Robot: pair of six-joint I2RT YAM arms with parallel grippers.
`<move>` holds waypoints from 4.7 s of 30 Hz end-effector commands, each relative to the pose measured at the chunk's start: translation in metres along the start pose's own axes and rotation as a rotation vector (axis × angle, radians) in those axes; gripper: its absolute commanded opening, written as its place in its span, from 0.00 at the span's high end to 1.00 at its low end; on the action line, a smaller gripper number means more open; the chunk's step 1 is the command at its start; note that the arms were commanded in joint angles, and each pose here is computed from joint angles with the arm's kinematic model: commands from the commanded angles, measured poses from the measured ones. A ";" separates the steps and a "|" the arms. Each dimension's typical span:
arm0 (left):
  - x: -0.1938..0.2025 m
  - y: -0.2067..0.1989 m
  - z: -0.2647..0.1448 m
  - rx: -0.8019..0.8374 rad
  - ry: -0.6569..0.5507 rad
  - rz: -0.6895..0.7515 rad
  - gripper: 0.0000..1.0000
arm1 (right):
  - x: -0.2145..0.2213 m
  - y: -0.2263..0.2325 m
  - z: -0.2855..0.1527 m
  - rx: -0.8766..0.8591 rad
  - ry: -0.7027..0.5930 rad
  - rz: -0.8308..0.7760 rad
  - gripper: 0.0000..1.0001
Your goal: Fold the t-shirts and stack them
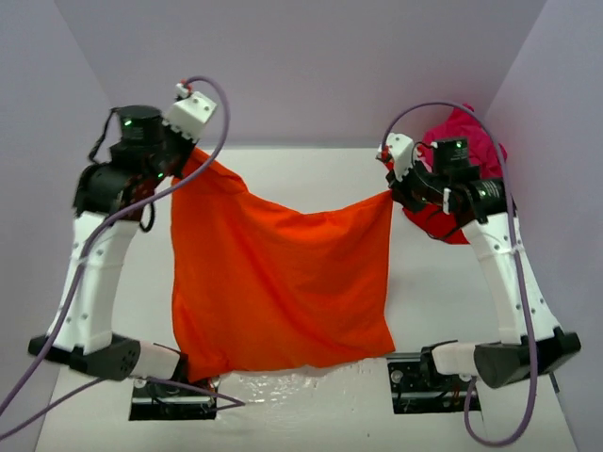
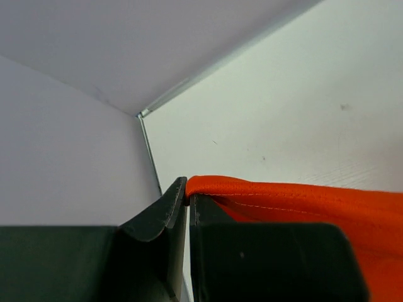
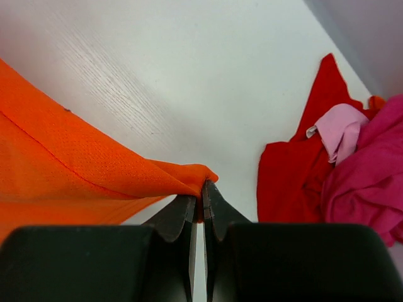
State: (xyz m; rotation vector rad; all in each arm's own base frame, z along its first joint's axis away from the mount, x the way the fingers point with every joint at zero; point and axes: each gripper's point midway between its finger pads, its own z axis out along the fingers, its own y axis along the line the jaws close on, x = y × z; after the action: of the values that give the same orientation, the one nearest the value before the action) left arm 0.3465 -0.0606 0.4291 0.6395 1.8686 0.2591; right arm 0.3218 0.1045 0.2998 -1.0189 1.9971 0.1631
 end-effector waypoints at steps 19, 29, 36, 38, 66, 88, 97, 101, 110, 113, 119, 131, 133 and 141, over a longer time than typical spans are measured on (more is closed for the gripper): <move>0.067 0.014 0.269 -0.077 0.176 0.053 1.00 | 0.094 -0.164 0.216 0.207 0.276 0.089 1.00; 0.048 0.034 0.287 -0.153 0.142 0.074 1.00 | 0.072 -0.196 0.221 0.342 0.249 0.079 1.00; 0.049 0.021 0.274 -0.102 0.153 0.077 1.00 | 0.063 -0.146 0.212 0.249 0.260 -0.009 1.00; 0.057 0.014 0.268 -0.078 0.170 0.092 1.00 | 0.061 -0.135 0.204 0.235 0.263 -0.029 1.00; 0.138 -0.069 0.151 0.208 0.239 0.085 0.29 | 0.123 -0.027 0.140 -0.021 0.424 -0.063 0.00; 0.104 -0.094 0.263 0.354 0.209 -0.103 1.00 | 0.074 -0.082 0.257 0.035 0.334 0.090 1.00; 0.149 -0.132 0.297 0.469 0.347 -0.052 1.00 | 0.118 -0.073 0.287 0.025 0.441 0.125 1.00; 0.184 -0.126 0.318 0.443 0.450 -0.053 1.00 | 0.138 -0.082 0.289 0.073 0.507 0.115 1.00; 0.230 -0.099 0.349 0.308 0.589 -0.062 1.00 | 0.173 -0.129 0.295 0.336 0.663 0.065 1.00; 0.235 -0.091 0.354 0.276 0.604 -0.067 1.00 | 0.172 -0.141 0.301 0.398 0.661 0.053 1.00; 0.206 -0.073 0.362 0.184 0.508 -0.110 1.00 | 0.144 -0.165 0.309 0.494 0.571 0.050 1.00; 0.109 0.009 0.322 -0.076 0.287 -0.141 0.47 | 0.050 -0.199 0.279 0.673 0.362 0.045 0.03; 0.087 0.022 0.304 -0.103 0.242 -0.150 0.31 | 0.031 -0.203 0.263 0.706 0.336 0.026 0.03; 0.057 -0.023 0.223 0.147 0.161 -0.028 0.31 | 0.018 -0.195 0.202 0.738 0.329 0.025 0.06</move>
State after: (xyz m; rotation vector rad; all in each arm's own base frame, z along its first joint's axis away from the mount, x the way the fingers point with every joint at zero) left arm 0.5794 -0.0467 0.2161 0.5442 2.2234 0.2651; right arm 0.6007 0.0721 0.1029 -0.7132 2.2509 -0.6878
